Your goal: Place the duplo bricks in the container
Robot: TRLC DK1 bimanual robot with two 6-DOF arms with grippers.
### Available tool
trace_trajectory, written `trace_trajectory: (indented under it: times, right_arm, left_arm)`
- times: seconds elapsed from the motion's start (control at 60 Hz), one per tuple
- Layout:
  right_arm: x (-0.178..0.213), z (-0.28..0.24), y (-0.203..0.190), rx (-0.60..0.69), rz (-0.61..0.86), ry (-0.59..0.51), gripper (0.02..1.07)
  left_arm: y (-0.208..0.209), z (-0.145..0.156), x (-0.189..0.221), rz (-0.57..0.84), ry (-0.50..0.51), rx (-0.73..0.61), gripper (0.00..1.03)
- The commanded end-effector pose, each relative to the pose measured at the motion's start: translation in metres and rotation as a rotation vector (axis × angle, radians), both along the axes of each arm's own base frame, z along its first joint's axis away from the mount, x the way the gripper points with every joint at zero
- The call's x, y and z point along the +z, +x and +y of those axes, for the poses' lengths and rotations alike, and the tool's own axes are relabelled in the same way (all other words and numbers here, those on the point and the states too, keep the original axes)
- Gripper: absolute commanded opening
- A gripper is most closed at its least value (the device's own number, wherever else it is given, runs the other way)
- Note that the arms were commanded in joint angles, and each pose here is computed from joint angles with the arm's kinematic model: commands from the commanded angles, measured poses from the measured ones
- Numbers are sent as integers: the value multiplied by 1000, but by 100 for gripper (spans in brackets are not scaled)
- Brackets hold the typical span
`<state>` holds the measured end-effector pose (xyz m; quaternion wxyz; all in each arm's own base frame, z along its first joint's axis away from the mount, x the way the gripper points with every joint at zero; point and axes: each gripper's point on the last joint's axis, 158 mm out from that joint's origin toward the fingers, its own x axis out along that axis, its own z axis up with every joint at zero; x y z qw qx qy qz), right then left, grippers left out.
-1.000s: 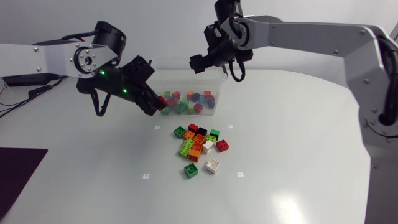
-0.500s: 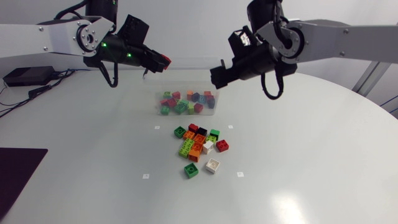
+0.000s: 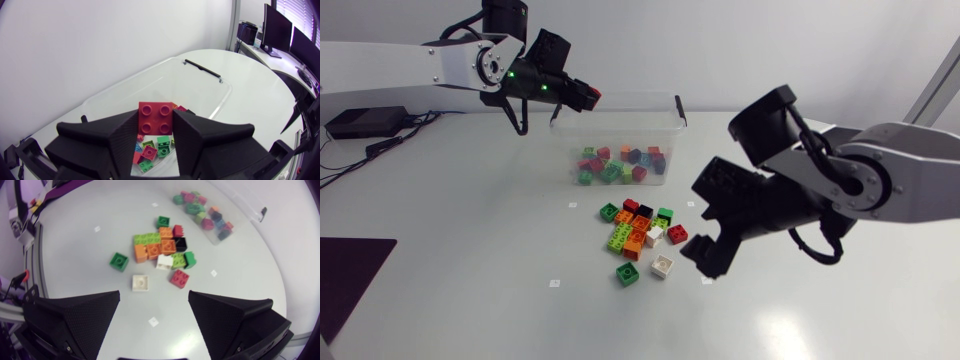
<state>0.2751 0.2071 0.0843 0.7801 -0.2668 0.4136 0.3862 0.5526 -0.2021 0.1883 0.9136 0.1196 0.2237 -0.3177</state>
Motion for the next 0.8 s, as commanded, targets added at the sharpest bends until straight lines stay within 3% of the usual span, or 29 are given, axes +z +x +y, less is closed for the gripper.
trace_trajectory:
  times: [0.0, 0.333, 0.417, 0.5, 0.533, 0.6, 0.783]
  right_arm:
    - [-19, -3, -33, 102, 41, -58, 101]
    - [-54, -15, -109, 266, 172, -175, 101]
    - [-58, -20, -120, 282, 187, -188, 100]
    - [-64, -20, -132, 298, 206, -200, 100]
    - [-68, -19, -140, 310, 221, -208, 100]
    - [-74, -19, -148, 315, 237, -227, 100]
    - [-80, -19, -159, 333, 254, -236, 100]
  left_arm:
    - [14, 1, -2, 1, -21, 27, 28]
    - [24, -5, -19, 8, -7, 55, 32]
    - [25, -6, -20, 8, 1, 62, 49]
    - [26, -7, -14, -9, 8, 72, 86]
    - [24, -6, -9, -14, 7, 76, 91]
    - [20, -4, -4, -9, 13, 80, 98]
    - [-13, 2, 14, 10, 35, 69, 98]
